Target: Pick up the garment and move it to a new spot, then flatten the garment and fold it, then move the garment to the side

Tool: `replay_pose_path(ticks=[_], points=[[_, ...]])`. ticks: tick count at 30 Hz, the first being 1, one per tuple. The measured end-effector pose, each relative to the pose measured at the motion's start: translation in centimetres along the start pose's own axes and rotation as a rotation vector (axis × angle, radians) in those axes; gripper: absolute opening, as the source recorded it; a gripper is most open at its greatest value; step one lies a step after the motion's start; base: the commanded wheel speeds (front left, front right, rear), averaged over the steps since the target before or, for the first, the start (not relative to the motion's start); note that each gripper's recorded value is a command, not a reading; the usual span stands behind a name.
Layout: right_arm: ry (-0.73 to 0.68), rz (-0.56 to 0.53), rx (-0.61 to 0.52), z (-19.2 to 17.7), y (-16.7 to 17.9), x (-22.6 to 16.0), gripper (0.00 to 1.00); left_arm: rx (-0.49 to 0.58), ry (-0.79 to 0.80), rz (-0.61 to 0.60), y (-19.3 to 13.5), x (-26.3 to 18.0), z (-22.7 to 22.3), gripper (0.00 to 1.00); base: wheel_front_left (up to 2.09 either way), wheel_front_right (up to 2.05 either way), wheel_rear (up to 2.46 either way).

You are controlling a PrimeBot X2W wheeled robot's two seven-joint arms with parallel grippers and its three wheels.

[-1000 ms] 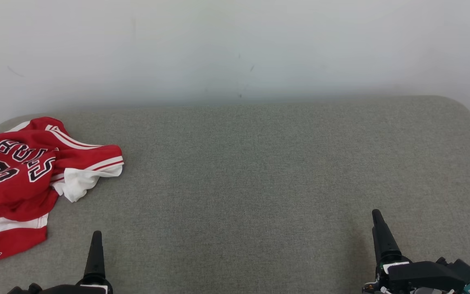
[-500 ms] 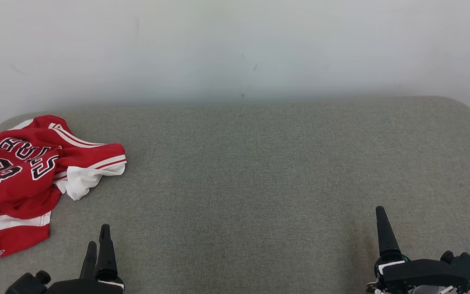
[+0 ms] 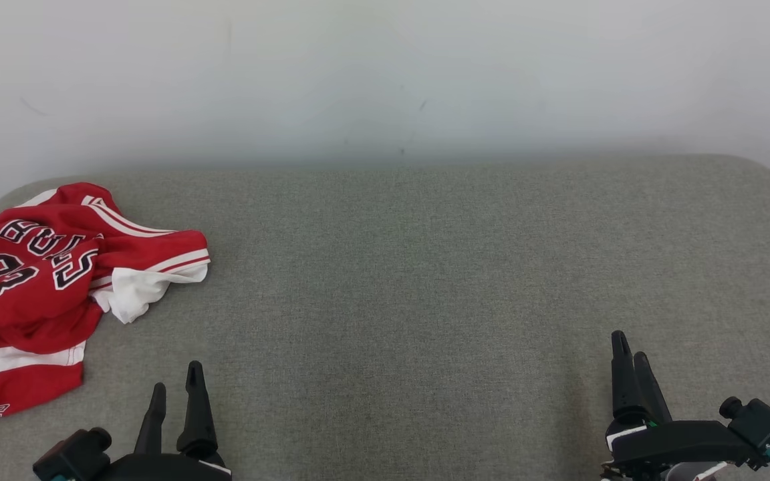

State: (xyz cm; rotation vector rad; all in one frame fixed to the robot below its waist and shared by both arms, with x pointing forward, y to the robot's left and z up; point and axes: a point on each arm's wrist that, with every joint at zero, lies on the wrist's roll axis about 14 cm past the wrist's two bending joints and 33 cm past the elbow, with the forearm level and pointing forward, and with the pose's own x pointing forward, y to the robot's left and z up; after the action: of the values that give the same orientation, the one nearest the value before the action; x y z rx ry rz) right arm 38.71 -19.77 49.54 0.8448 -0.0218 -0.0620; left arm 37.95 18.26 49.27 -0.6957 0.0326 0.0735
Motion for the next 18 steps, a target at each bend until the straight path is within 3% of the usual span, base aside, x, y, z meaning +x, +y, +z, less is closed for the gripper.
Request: replay_pose_path(ticks=[8,18], points=[[0.005,0.004,-0.119,-0.2,-0.2,0.0,1.0,0.102,-0.002,-0.023,-0.5,-0.1,-0.3,1.0,0.0,0.0,0.0],[0.005,0.028,-0.273,-0.3,0.2,-0.2,1.0,0.309,-0.013,-0.069,-1.4,-0.5,-0.5,1.0,0.0,0.0,0.0]])
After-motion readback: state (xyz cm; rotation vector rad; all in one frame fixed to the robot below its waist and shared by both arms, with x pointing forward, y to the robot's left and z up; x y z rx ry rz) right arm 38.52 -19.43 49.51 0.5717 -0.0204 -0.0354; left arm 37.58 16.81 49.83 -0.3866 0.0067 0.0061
